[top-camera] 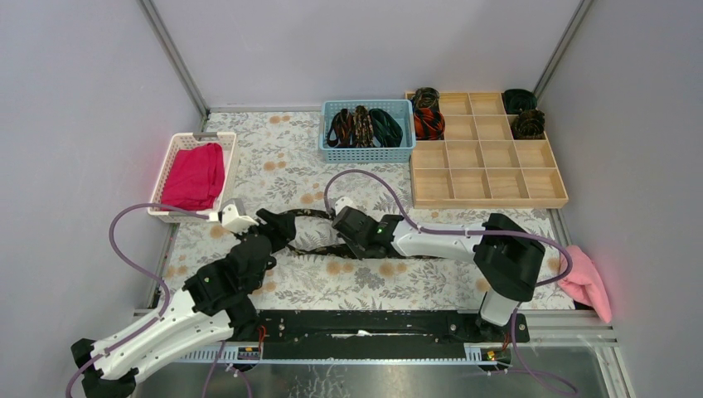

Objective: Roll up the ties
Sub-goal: Flatten out the tie at the center of the board.

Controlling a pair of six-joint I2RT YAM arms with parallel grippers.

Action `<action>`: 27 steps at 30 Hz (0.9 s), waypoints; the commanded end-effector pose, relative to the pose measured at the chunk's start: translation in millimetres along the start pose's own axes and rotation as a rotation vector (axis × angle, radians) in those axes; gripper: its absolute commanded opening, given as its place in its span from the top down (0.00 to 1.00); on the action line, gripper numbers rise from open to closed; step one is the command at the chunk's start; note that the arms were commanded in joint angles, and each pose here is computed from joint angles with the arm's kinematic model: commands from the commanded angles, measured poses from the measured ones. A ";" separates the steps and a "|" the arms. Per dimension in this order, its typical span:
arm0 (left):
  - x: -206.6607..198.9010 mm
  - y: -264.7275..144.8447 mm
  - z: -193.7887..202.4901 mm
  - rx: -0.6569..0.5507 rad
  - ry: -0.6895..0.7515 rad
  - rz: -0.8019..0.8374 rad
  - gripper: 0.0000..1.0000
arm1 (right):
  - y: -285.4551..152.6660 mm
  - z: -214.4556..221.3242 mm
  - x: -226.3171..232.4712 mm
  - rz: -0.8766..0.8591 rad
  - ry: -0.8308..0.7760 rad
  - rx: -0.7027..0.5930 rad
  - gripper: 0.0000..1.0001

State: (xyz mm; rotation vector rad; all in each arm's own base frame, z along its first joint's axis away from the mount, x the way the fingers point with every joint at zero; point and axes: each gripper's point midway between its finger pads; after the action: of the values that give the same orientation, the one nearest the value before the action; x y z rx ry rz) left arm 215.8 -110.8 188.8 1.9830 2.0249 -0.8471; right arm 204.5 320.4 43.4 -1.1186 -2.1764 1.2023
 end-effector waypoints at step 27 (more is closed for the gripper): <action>11.0 11.1 -10.1 -0.055 0.103 -0.140 0.28 | 10.5 -22.4 -8.0 0.174 0.043 -0.141 0.55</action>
State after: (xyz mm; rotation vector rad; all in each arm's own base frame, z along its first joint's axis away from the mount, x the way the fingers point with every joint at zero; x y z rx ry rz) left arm 220.5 -103.0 170.9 1.9697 2.1567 -0.7890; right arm 224.8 324.6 18.0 -1.3376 -2.1732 1.2441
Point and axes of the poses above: each gripper's point midway between its finger pads, its own y axis out along the fingers, its own x axis along the line the jaws close on, z = x × y, and after that the axes turned 6 degrees about y, right-handed
